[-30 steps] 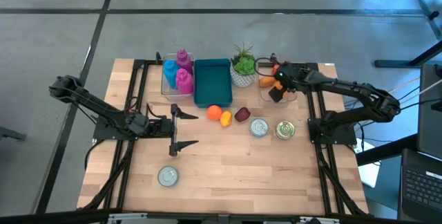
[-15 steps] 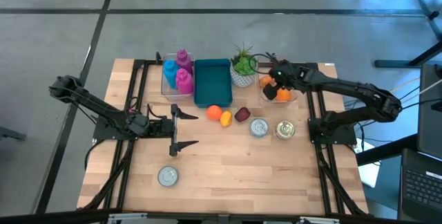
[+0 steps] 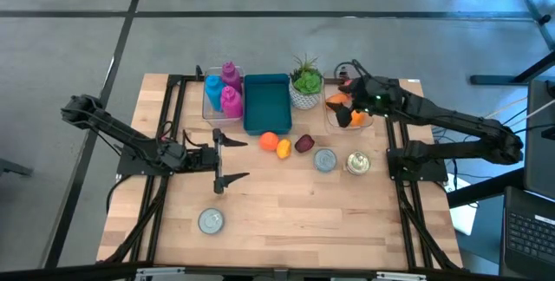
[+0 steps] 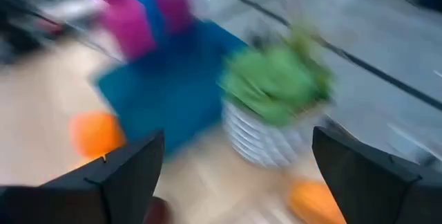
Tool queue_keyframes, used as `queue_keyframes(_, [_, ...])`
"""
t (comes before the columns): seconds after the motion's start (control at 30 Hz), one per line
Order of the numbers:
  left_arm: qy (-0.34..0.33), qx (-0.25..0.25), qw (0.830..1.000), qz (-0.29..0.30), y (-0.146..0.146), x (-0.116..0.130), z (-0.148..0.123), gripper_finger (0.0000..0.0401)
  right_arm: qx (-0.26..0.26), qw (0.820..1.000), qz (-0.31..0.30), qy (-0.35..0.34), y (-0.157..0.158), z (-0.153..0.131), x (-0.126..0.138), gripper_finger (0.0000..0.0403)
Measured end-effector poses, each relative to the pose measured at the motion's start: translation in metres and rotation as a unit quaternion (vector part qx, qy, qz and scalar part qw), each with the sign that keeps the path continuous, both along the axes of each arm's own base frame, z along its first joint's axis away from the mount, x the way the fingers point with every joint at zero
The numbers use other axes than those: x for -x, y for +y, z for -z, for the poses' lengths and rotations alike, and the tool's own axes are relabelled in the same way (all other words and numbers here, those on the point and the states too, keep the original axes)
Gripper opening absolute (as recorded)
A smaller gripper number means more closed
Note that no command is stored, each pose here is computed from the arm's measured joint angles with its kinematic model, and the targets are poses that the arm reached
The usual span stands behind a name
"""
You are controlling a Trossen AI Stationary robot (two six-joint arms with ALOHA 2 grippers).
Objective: Pick & Place Food Item
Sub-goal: Put the red apple into the right transparent bin
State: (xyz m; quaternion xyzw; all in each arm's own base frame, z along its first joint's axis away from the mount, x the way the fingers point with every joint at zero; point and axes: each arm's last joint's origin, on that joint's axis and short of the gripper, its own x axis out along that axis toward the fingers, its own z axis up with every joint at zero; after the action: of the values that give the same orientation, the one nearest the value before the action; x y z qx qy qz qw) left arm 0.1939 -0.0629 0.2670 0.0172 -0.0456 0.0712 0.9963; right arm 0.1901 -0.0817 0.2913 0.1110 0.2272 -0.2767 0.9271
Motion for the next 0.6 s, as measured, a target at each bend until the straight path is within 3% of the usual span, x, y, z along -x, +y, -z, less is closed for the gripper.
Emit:
queue_keyframes(0.23, [-0.032,-0.019,0.999,0.006,0.0,0.022,-0.017,0.0395,0.019,0.994,-0.079,-0.071,0.03,-0.018,0.003,0.0361])
queue_keyframes(0.47, [-0.024,-0.012,0.999,-0.029,0.007,0.047,-0.025,0.0395,0.033,0.983,-0.13,-0.125,0.057,-0.004,0.001,0.0361])
queue_keyframes(0.6, [-0.015,0.007,0.999,-0.035,0.01,0.051,-0.024,0.0393,0.031,0.965,-0.185,-0.184,0.074,0.008,-0.004,0.0361])
